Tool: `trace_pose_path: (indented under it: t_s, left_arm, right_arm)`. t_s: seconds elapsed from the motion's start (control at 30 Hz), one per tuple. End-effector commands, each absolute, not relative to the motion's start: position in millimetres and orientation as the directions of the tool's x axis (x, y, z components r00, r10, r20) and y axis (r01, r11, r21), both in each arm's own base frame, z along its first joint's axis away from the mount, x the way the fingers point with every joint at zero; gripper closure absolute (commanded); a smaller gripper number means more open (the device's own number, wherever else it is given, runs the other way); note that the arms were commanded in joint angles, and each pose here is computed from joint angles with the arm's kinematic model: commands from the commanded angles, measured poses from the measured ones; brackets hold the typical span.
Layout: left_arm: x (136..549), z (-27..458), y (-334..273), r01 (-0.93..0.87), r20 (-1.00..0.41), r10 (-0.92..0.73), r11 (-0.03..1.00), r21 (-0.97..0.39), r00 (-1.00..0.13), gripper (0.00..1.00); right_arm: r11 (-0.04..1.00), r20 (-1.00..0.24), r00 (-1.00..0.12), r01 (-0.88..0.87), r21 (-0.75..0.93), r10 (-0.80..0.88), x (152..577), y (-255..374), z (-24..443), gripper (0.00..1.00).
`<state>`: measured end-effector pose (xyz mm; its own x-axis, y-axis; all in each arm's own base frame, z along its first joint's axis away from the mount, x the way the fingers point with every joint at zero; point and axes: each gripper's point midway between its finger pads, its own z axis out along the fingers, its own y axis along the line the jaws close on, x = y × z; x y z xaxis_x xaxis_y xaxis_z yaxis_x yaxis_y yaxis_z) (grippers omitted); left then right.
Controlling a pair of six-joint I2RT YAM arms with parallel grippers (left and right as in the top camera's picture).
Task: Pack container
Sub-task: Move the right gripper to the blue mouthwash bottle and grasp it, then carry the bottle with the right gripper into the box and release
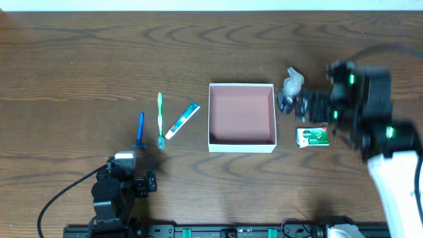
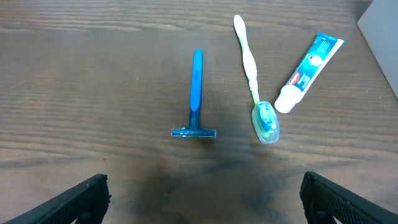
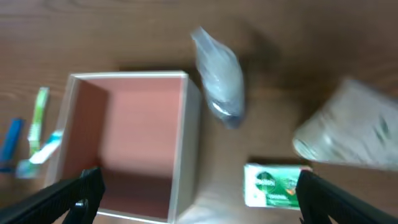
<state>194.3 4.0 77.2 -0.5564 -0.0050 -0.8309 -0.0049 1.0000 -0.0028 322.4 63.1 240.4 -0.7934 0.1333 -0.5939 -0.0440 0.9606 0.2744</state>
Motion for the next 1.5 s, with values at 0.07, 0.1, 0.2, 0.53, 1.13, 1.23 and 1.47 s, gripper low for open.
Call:
trace_pose_path:
  t_s: [0.07, 0.1, 0.2, 0.53, 1.13, 1.23, 1.47]
  left_arm:
    - [193.8, 73.2, 2.0, -0.004, -0.826, -0.022, 1.0, -0.024, -0.564, 0.02]
    - [193.8, 73.2, 2.0, -0.004, -0.826, -0.022, 1.0, -0.024, -0.564, 0.02]
    - [193.8, 73.2, 2.0, -0.004, -0.826, -0.022, 1.0, -0.024, -0.564, 0.02]
    - [193.8, 73.2, 2.0, -0.004, -0.826, -0.022, 1.0, -0.024, -0.564, 0.02]
    - [193.8, 73.1, 2.0, -0.004, -0.826, -0.022, 1.0, -0.024, -0.564, 0.02]
    - [193.8, 73.2, 2.0, -0.004, -0.826, -0.022, 1.0, -0.024, -0.564, 0.02]
    - [193.8, 73.2, 2.0, -0.004, -0.826, -0.022, 1.0, -0.024, -0.564, 0.02]
  right_arm:
    - [0.941, -0.59, -0.801, -0.119, 0.317, 0.097, 363.7, 83.5, 259.0, 0.01]
    - [0.944, -0.583, -0.807, -0.112, 0.31, 0.096, 370.4, 83.2, 255.4, 0.06]
    - [0.97, -0.531, -0.842, -0.044, 0.241, 0.094, 387.5, 74.5, 228.2, 0.11]
    - [0.996, -0.357, -0.93, 0.071, 0.062, 0.089, 397.8, 67.0, 145.4, 0.07]
    - [0.993, -0.317, -0.941, 0.116, 0.017, 0.116, 412.1, 63.2, 107.7, 0.44]
    - [0.993, -0.317, -0.941, 0.116, 0.016, 0.115, 412.2, 63.1, 107.9, 0.49]
    - [0.994, -0.315, -0.943, 0.111, 0.016, 0.11, 409.4, 64.7, 111.5, 0.68]
